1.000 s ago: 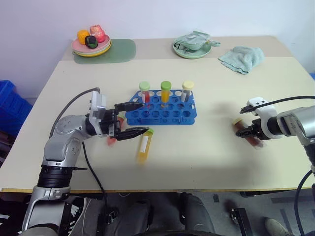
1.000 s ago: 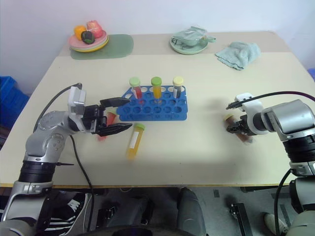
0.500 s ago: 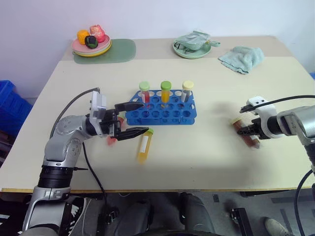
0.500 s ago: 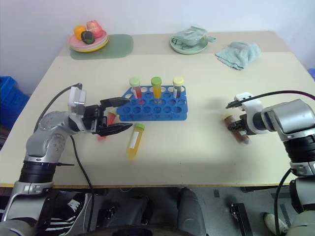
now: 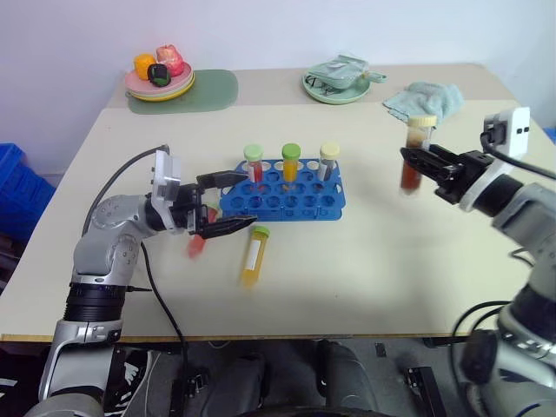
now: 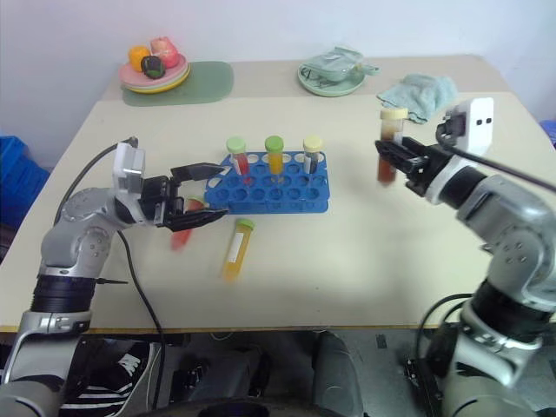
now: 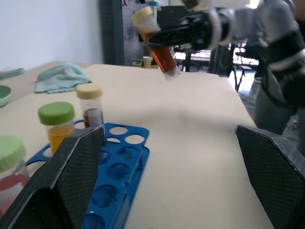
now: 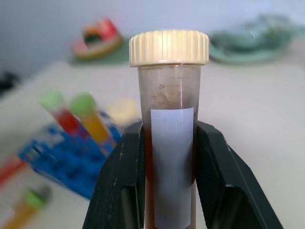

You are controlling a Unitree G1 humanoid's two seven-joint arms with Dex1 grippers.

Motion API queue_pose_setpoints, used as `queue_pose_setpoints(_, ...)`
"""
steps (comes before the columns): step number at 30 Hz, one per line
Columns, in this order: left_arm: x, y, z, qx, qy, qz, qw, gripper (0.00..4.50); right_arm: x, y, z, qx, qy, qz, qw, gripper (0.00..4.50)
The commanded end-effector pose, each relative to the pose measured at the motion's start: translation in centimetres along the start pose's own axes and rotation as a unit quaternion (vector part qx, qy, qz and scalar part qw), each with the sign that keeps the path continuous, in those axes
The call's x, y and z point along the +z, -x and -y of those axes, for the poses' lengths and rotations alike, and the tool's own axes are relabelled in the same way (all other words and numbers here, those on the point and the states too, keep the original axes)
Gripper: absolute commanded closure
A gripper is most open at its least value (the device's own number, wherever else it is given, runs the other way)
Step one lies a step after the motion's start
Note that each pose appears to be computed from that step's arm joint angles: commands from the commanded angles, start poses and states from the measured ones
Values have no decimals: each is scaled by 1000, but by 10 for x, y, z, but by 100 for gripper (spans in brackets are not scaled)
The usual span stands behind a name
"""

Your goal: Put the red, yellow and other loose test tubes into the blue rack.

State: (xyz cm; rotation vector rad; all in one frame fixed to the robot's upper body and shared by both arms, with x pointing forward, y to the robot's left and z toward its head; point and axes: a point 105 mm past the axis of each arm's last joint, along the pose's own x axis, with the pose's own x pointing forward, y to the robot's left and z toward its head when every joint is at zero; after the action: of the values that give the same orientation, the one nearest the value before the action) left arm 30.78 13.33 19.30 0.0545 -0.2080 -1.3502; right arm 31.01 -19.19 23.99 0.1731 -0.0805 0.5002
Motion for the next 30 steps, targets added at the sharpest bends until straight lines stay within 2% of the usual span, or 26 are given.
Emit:
queue_pose_setpoints(1, 11, 8, -5, 10, -23, -3, 1000, 0, 9, -5, -23, -9, 40, 112, 993, 351)
queue_pose_setpoints(11, 16, 20, -9, 9, -23, -41, 999, 0, -25, -38, -54, -25, 101, 206, 973, 351)
queue_pose_setpoints(15, 15, 29, -7, 16, -22, -59, 998, 0, -43, -50, -74, -5, 105, 221, 970, 351)
queue_pose_setpoints(23, 18, 38, -3, 30, -26, -65, 997, 0, -62, -60, -79, -5, 114, 237, 965, 351)
queue_pose_setpoints(30, 19, 41, -2, 32, -26, -70, 997, 0, -86, -64, -86, 5, 113, 225, 968, 351)
